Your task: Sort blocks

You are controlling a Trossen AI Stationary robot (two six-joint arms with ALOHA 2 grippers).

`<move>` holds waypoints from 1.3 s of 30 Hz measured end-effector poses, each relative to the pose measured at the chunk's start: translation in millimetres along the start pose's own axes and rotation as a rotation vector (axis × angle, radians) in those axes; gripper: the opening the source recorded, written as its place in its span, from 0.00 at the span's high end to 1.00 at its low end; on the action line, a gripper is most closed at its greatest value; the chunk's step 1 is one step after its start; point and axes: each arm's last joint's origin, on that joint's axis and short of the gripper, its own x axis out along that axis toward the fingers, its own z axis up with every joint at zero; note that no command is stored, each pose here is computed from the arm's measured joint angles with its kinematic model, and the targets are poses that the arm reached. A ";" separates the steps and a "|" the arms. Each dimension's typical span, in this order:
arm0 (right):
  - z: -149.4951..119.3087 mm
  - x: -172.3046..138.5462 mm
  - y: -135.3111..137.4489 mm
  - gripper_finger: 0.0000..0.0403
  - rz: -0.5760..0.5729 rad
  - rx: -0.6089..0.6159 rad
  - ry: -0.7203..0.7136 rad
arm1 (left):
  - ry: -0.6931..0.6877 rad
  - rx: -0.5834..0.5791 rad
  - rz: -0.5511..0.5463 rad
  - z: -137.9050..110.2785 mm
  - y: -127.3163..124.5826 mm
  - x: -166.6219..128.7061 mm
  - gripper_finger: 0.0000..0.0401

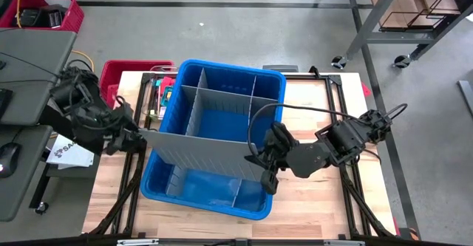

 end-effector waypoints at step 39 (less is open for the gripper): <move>-2.6 -2.1 6.5 1.00 0.104 -0.059 0.056 | -0.228 0.154 -0.190 10.7 -16.0 -0.2 0.99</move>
